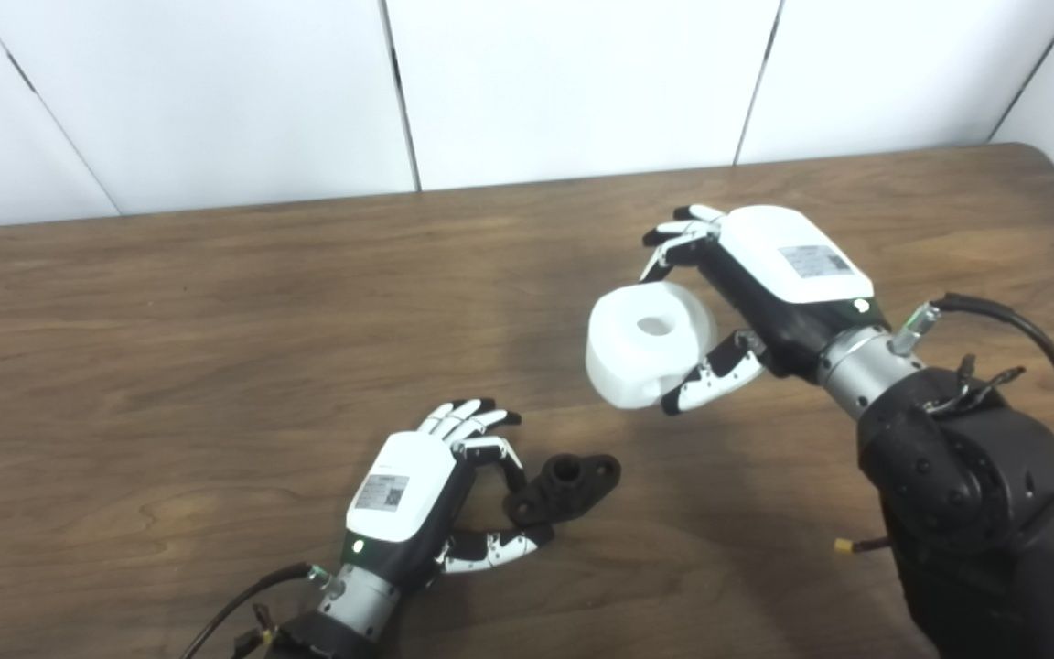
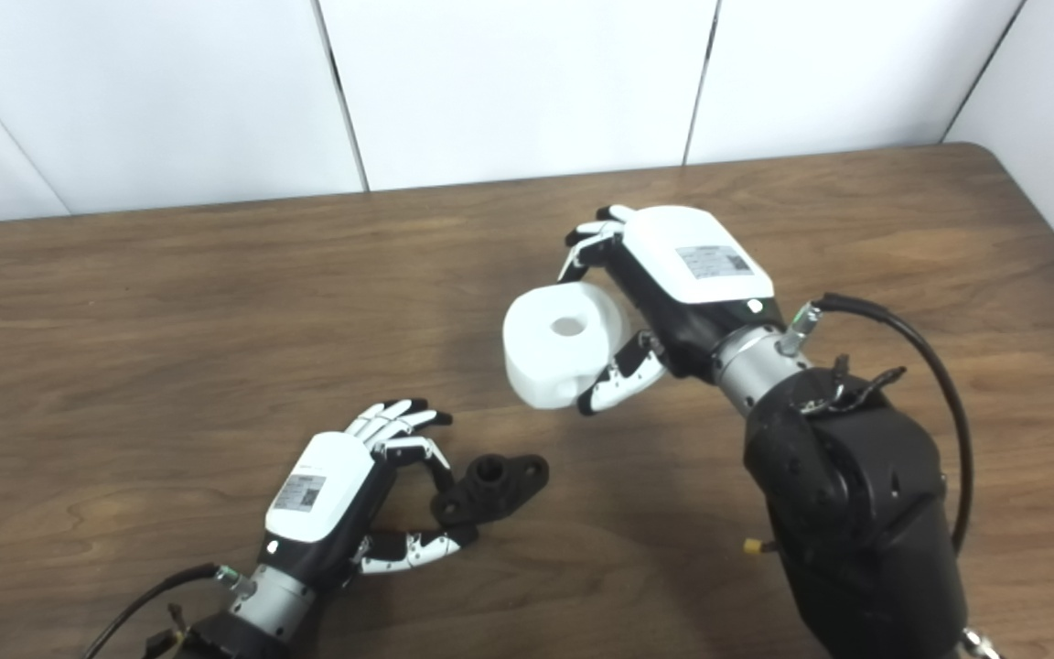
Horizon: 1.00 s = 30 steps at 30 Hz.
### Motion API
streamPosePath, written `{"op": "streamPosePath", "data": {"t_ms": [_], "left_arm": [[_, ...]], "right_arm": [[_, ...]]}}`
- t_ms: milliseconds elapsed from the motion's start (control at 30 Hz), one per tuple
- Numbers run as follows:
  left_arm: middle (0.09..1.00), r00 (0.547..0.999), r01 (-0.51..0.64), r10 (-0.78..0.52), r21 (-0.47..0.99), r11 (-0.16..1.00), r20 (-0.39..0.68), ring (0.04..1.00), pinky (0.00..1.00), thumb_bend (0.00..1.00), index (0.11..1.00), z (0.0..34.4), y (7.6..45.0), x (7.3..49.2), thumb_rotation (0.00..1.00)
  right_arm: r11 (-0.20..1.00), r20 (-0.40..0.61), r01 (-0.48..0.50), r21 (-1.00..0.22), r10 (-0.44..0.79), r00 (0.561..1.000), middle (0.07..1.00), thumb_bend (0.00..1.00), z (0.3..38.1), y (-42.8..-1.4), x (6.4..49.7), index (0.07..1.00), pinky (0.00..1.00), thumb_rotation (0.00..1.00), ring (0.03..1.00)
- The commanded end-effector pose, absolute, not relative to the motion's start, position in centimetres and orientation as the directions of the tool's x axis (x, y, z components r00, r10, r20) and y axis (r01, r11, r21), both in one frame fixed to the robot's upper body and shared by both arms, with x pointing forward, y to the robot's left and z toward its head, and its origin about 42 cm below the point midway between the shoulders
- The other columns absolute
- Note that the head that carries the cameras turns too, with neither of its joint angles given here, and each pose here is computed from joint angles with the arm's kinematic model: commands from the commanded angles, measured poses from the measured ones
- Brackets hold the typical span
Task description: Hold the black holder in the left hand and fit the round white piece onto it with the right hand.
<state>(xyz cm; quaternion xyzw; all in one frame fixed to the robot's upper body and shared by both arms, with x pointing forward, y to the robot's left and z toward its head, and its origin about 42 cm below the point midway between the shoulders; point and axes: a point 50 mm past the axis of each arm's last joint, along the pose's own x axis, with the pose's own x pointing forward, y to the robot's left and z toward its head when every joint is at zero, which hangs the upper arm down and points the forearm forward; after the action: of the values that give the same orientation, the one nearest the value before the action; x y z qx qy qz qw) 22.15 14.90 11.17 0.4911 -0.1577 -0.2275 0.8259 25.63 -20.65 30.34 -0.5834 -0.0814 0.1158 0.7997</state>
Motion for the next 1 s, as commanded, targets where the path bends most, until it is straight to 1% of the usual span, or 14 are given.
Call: {"op": "streamPosePath", "data": {"t_ms": [0, 367, 633, 967], "left_arm": [[0.840, 0.797, 0.391, -0.582, 0.874, 0.289, -0.164, 0.911, 0.93, 0.52, 0.489, 8.2, 13.7, 20.4, 0.05], [0.846, 0.794, 0.398, -0.582, 0.874, 0.279, -0.176, 0.917, 0.94, 0.52, 0.489, 8.3, 13.4, 20.5, 0.05], [0.845, 0.795, 0.401, -0.580, 0.871, 0.284, -0.177, 0.916, 0.95, 0.52, 0.489, 8.2, 13.3, 20.6, 0.05], [0.845, 0.796, 0.401, -0.579, 0.870, 0.288, -0.176, 0.916, 0.95, 0.52, 0.489, 8.3, 13.3, 20.6, 0.05]], "right_arm": [[0.296, 0.070, -0.022, -0.955, 0.298, 0.952, 0.846, 0.52, 31.8, -20.4, 24.8, 0.483, 0.89, 0.15, 0.933], [0.326, 0.037, -0.078, -0.942, 0.333, 0.942, 0.846, 0.52, 31.3, -19.8, 24.1, 0.484, 0.92, 0.14, 0.954], [0.280, 0.006, -0.103, -0.954, 0.363, 0.932, 0.837, 0.52, 30.3, -18.9, 24.0, 0.484, 0.87, 0.14, 0.930], [0.275, -0.035, -0.156, -0.949, 0.398, 0.917, 0.835, 0.52, 28.9, -18.2, 24.0, 0.483, 0.90, 0.14, 0.934]]}}
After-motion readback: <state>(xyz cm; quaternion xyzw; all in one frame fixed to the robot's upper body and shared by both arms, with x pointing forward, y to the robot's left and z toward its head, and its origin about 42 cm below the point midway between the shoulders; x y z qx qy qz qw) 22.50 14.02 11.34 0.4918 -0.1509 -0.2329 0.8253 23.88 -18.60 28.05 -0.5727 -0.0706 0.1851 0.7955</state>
